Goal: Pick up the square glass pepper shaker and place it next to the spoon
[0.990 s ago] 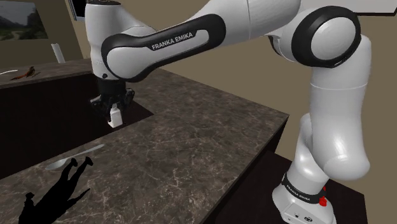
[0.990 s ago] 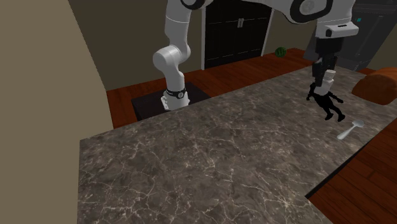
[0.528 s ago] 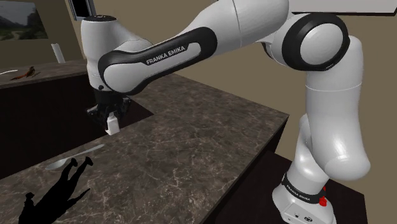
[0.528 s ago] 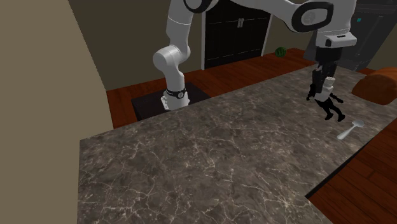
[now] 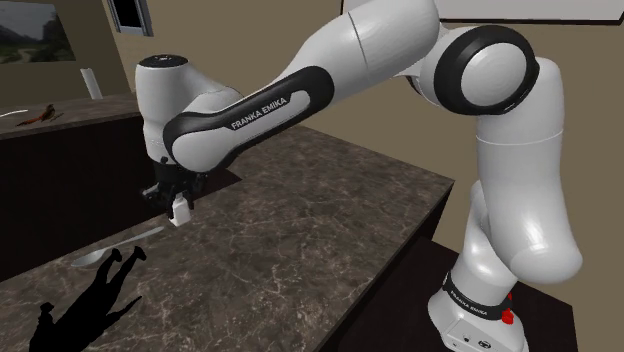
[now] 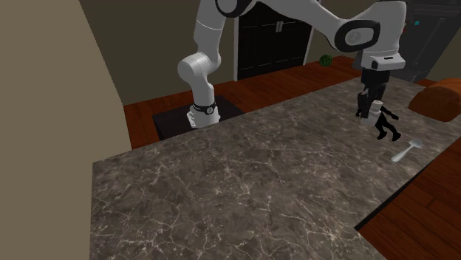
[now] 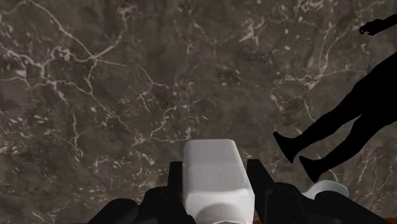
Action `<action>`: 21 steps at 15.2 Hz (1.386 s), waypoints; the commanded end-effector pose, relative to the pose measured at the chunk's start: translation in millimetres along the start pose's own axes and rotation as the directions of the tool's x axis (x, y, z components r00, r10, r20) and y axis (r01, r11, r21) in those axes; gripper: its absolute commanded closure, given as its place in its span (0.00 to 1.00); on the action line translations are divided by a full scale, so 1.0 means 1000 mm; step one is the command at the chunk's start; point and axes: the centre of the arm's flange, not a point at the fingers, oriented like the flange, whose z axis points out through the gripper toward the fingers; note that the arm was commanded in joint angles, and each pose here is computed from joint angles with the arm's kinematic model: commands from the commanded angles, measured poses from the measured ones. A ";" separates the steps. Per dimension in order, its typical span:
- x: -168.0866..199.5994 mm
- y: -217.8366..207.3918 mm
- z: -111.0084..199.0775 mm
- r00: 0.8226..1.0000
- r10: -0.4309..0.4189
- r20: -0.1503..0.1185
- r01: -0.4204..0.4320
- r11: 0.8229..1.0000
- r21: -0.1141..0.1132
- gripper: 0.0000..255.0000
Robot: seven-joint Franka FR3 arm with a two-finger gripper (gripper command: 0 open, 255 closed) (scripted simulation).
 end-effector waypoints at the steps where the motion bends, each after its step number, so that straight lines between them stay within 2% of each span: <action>1: -0.003 0.002 0.011 1.000 0.000 0.000 0.000 1.000 0.000 1.00; 14: -0.020 0.003 0.077 1.000 0.000 0.000 0.000 1.000 0.000 1.00; 21: -0.020 0.004 0.079 1.000 0.000 0.000 0.000 1.000 0.000 1.00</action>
